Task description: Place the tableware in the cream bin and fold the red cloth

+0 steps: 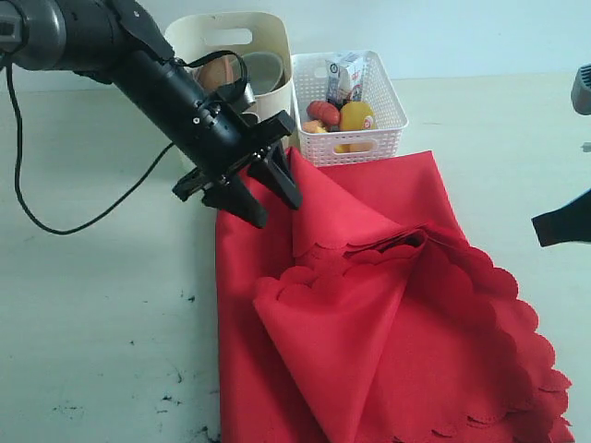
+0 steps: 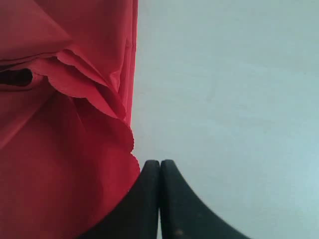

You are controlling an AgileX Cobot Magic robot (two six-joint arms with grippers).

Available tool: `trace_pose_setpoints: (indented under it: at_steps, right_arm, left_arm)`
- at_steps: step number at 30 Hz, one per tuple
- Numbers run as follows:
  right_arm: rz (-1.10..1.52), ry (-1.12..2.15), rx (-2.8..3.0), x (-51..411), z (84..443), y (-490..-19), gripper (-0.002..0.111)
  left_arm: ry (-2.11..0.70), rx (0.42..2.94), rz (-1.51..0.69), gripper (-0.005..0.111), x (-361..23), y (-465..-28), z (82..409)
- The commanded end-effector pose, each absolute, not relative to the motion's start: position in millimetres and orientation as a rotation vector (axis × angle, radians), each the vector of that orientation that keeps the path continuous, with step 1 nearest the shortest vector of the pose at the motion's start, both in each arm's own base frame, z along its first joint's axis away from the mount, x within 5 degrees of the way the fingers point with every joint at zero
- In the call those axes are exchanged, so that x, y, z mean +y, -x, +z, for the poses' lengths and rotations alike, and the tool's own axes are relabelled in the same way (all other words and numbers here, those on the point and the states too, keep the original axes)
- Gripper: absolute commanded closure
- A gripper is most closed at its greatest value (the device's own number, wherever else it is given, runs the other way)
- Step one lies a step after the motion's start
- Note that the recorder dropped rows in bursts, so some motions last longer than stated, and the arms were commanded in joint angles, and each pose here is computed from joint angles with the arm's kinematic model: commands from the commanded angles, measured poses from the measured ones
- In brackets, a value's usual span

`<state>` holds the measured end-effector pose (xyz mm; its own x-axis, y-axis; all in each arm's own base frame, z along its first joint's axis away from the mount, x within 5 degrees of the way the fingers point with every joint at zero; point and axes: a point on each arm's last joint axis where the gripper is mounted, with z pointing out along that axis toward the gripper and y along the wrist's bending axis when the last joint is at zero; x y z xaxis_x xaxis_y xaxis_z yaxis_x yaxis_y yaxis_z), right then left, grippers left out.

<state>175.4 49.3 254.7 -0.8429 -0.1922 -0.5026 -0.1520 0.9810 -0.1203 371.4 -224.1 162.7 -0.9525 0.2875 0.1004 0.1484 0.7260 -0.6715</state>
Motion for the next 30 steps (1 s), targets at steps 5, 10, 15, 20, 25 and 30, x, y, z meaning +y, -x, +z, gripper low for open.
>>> trace_pose_setpoints:
  at_steps: [5, 10, 15, 20, 25, 30]
  right_arm:
    - [-0.097, 0.290, 2.585, 50, 255, -174, 0.108]
    - [-0.087, 0.291, 2.572, 51, 256, -175, 0.108]
    - [-0.084, 0.294, 2.567, 51, 256, -175, 0.108]
    - [-0.081, 0.293, 2.565, 51, 256, -176, 0.108]
    - [-0.062, 0.298, 2.567, 53, 256, -175, 0.108]
    - [0.147, 0.421, 2.553, 69, 254, -175, 0.108]
  left_arm:
    - [0.234, -2.732, 1.074, 0.053, -256, -369, 118]
    - [0.162, -2.627, 1.475, 0.053, -308, -359, 136]
    - [0.153, -2.453, 1.879, 0.053, -341, -365, 165]
    - [0.271, -2.395, 1.990, 0.053, -334, -375, 181]
    - [0.372, -2.341, 1.948, 0.053, -311, -381, 184]
    - [0.437, -2.491, 1.657, 0.056, -293, -381, 173]
